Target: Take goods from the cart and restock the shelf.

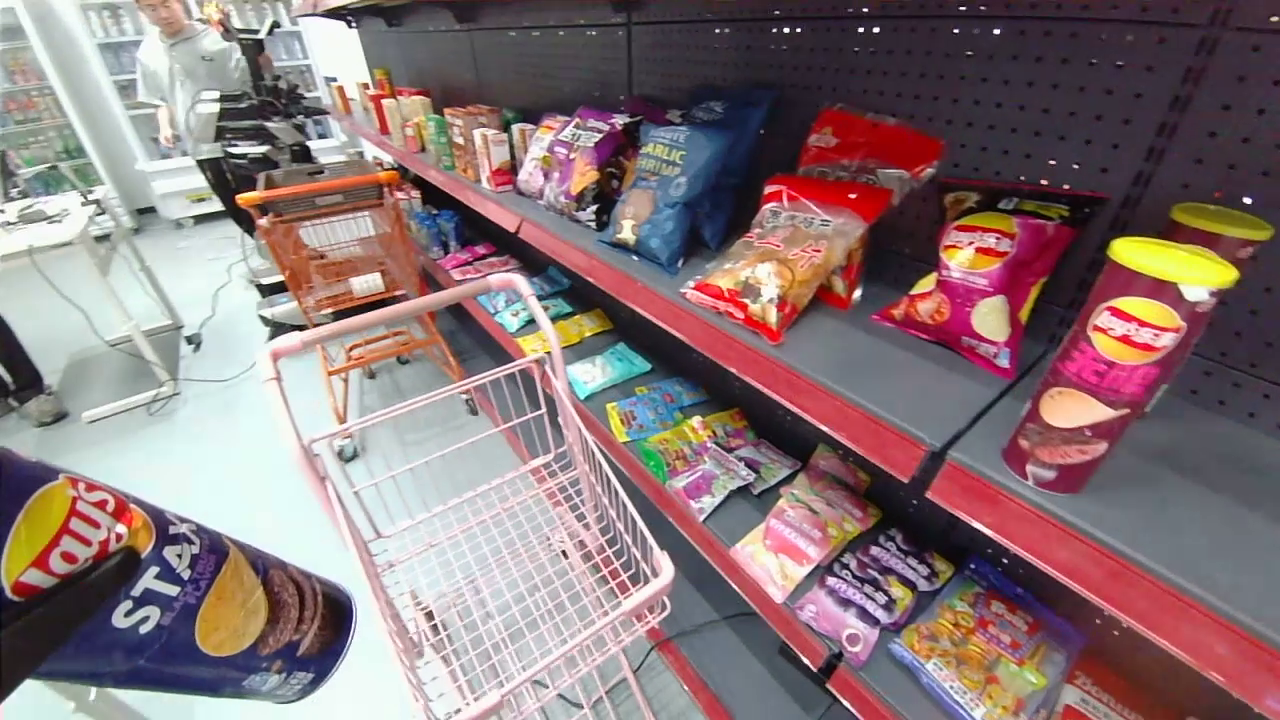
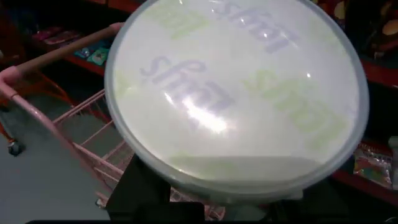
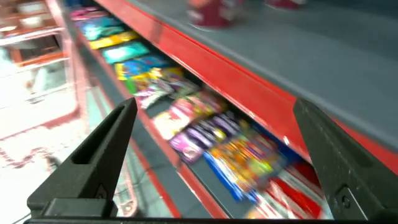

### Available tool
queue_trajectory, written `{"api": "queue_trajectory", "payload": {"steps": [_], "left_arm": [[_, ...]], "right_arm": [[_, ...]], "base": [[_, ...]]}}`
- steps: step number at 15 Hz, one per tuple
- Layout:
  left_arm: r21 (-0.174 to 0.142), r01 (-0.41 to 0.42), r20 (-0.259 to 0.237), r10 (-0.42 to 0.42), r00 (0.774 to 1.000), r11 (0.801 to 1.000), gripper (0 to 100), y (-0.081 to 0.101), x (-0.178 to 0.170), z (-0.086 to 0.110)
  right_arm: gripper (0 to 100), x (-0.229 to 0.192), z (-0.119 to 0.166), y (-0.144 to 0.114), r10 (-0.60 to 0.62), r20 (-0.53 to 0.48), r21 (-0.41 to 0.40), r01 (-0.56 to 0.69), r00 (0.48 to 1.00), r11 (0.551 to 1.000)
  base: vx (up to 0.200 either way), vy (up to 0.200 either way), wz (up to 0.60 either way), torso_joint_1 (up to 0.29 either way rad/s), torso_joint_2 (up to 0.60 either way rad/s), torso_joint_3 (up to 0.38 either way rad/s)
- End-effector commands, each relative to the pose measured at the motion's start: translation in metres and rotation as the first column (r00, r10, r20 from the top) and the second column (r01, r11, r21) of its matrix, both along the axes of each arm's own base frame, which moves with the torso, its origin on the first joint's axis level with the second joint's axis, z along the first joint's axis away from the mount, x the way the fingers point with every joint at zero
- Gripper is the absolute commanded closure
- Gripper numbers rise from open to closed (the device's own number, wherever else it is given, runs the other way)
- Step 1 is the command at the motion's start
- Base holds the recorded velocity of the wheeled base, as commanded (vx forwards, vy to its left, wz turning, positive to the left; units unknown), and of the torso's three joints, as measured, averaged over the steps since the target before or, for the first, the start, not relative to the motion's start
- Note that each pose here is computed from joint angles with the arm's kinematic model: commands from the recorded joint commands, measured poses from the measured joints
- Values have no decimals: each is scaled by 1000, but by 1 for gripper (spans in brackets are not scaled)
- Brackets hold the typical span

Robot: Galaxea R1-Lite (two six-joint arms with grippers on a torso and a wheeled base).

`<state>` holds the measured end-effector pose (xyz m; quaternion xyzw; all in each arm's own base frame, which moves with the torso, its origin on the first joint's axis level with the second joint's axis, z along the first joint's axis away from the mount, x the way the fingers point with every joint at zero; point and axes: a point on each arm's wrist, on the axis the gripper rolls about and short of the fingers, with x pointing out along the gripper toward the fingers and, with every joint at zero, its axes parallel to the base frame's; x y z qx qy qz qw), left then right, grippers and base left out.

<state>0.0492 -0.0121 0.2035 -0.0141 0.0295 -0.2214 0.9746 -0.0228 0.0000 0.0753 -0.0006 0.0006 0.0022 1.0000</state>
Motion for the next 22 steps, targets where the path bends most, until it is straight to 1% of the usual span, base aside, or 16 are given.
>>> {"api": "queue_trajectory", "payload": {"steps": [1,3,5,11,22], "left_arm": [[-3,7,-10,-7,1000,1000,100,0,0,-3],[-4,11,-5,-11,1000,1000,100,0,-5,-8],[-5,11,7,-11,1000,1000,100,0,-8,-8],[-5,11,12,-11,1000,1000,100,0,-9,-9],[-4,14,4,-14,1000,1000,100,0,-9,-11]], "right_arm": [[0,0,0,0,2,0,0,-2,1000,1000],[0,0,0,0,0,0,-2,0,1000,1000],[0,0,0,0,0,0,0,0,1000,1000],[0,0,0,0,2,0,1,-2,1000,1000],[0,0,0,0,2,0,1,-2,1000,1000]], "base": [[0,0,600,193,-437,-256],[0,0,0,139,-332,-190],[0,0,0,19,-66,-34],[0,0,0,0,0,0],[0,0,-600,4,2,1]]}}
